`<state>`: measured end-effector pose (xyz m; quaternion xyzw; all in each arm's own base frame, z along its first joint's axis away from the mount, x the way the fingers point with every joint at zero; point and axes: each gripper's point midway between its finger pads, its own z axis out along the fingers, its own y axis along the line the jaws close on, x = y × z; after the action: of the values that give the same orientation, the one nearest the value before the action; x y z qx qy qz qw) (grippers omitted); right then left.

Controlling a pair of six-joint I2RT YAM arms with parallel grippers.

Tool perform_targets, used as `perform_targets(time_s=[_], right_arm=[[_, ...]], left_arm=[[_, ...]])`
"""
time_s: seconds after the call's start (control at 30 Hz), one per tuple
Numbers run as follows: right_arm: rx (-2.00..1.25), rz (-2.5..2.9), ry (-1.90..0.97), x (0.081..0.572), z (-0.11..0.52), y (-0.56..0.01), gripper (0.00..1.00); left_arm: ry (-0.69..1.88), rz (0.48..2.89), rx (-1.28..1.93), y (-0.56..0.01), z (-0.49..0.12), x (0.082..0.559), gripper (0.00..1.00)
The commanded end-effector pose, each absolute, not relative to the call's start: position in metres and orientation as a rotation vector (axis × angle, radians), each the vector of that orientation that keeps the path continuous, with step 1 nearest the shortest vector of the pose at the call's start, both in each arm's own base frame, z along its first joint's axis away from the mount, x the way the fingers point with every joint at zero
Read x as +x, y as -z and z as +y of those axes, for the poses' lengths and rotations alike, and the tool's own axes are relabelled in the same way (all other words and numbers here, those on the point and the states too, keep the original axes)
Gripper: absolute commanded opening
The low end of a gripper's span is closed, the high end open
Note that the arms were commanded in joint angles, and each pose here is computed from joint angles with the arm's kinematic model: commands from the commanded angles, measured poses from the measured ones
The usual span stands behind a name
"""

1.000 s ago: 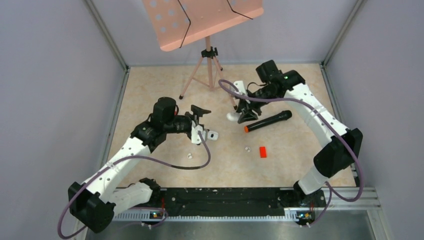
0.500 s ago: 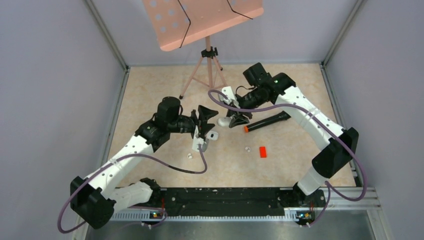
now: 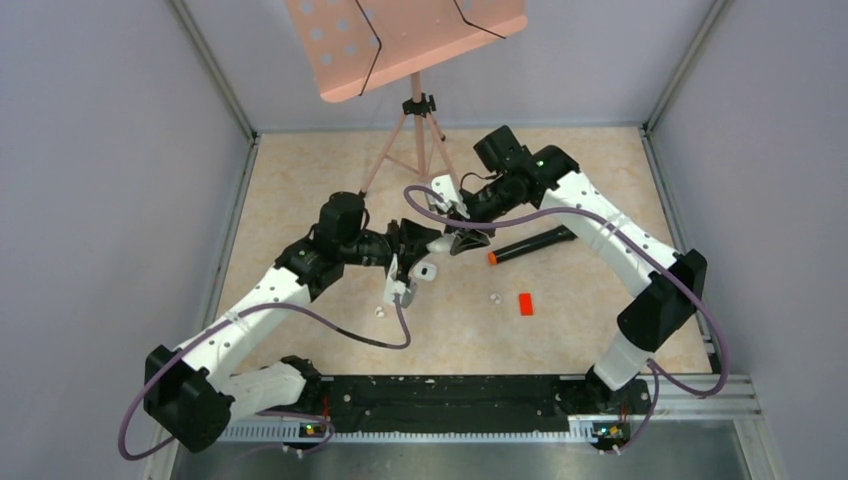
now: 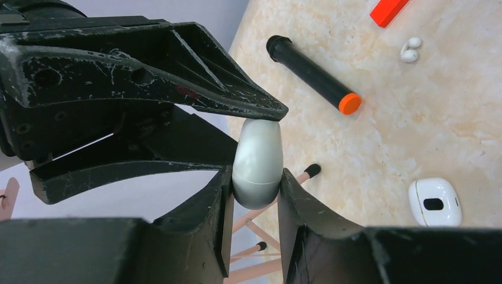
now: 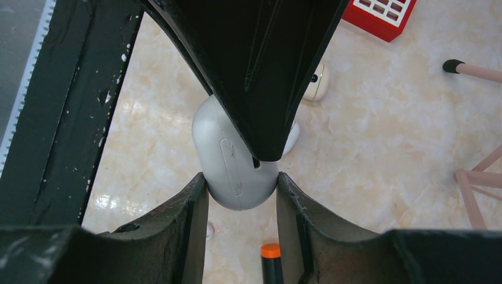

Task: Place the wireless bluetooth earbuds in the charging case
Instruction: Pick up the charging case at the center of the board.

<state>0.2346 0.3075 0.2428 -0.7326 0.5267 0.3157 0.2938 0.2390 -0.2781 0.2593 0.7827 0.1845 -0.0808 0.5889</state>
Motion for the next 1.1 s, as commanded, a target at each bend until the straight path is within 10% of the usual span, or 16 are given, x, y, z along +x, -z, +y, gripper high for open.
perform_targets(time_s=[0.0,0.13,0.53,1.07], right_arm=[[-1.938,1.309,-0.823,0.238,0.322,-0.264,0.13],[-1.915,1.334,-0.785,0.245,0.322,-0.267,0.31],[-1.543,1.301,-0.556,0.271,0.284,-0.347,0.59],[-1.601,1.381,-0.713,0.252,0.289,-0.333,0.47]], left_arm=[[0.188,0.327,1.795,-0.275,-0.287,0.234,0.26],[0.213,0.389,1.787,-0.273,-0.286,0.237,0.00],[0.560,1.002,1.368,-0.318,-0.289,0.264,0.00],[0.917,1.179,1.108,-0.339,-0.303,0.252,0.00]])
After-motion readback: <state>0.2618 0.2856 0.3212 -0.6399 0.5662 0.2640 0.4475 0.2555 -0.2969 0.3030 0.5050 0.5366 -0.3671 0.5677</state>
